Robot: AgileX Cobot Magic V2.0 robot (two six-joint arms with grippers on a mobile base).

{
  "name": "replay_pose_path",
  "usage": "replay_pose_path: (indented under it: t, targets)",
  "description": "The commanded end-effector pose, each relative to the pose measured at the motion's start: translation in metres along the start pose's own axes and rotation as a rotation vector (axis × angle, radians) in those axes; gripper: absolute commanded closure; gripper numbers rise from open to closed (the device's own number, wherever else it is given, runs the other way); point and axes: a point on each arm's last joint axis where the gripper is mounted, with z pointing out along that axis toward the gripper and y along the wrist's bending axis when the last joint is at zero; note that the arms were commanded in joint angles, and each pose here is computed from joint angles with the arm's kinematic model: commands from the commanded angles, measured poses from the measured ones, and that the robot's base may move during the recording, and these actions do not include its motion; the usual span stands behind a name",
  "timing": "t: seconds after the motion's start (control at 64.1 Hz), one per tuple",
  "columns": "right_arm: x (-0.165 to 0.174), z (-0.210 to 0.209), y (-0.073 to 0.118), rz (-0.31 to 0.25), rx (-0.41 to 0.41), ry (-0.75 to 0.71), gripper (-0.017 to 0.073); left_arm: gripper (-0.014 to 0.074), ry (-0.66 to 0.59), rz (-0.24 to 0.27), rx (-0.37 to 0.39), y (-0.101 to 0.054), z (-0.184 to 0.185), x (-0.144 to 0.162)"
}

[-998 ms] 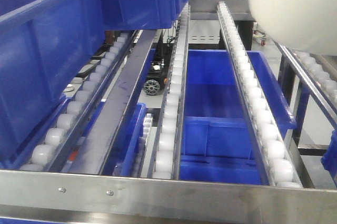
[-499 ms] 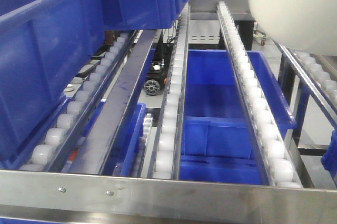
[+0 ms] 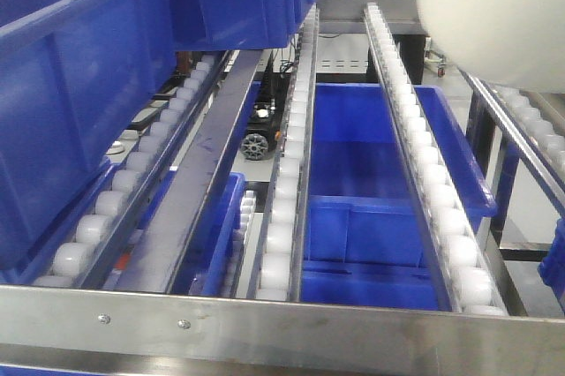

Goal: Move white bin to right shelf second layer
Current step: 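Lower the white bin with the right gripper onto the roller lane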

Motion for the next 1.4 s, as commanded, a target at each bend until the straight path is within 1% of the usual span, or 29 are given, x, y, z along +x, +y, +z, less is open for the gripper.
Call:
replay_pose_path:
  t: [0.0,0.125,0.343,0.67,0.92,1.107,1.388]
  targets:
    - [-0.019,-0.005,0.001,-0.001,-0.003,-0.133,0.0503,0.0509,-0.061,-0.009,-0.008,0.000,0.000,0.004]
    - [-0.017,0.005,0.000,0.001,0.000,-0.099,0.0503,0.0509,-0.061,-0.009,-0.008,0.000,0.000,0.004]
    - [-0.020,0.046,0.000,0.032,0.006,0.006,0.0503,0.0509,-0.061,-0.009,-0.008,0.000,0.000,0.004]
    - [-0.032,0.130,-0.001,0.036,0.024,0.134,0.0503,0.0509,-0.061,-0.009,-0.008,0.000,0.000,0.004]
    - [-0.028,0.185,-0.002,0.037,0.033,0.214,0.0503,0.0509,-0.061,-0.009,-0.008,0.000,0.000,0.004]
    - [-0.016,0.206,-0.004,0.038,0.040,0.261,0.0503,0.0509,-0.061,-0.009,-0.008,0.000,0.000,0.004]
    - [-0.001,0.222,-0.006,0.039,0.046,0.300,0.0503,0.0509,-0.061,-0.009,-0.008,0.000,0.000,0.004]
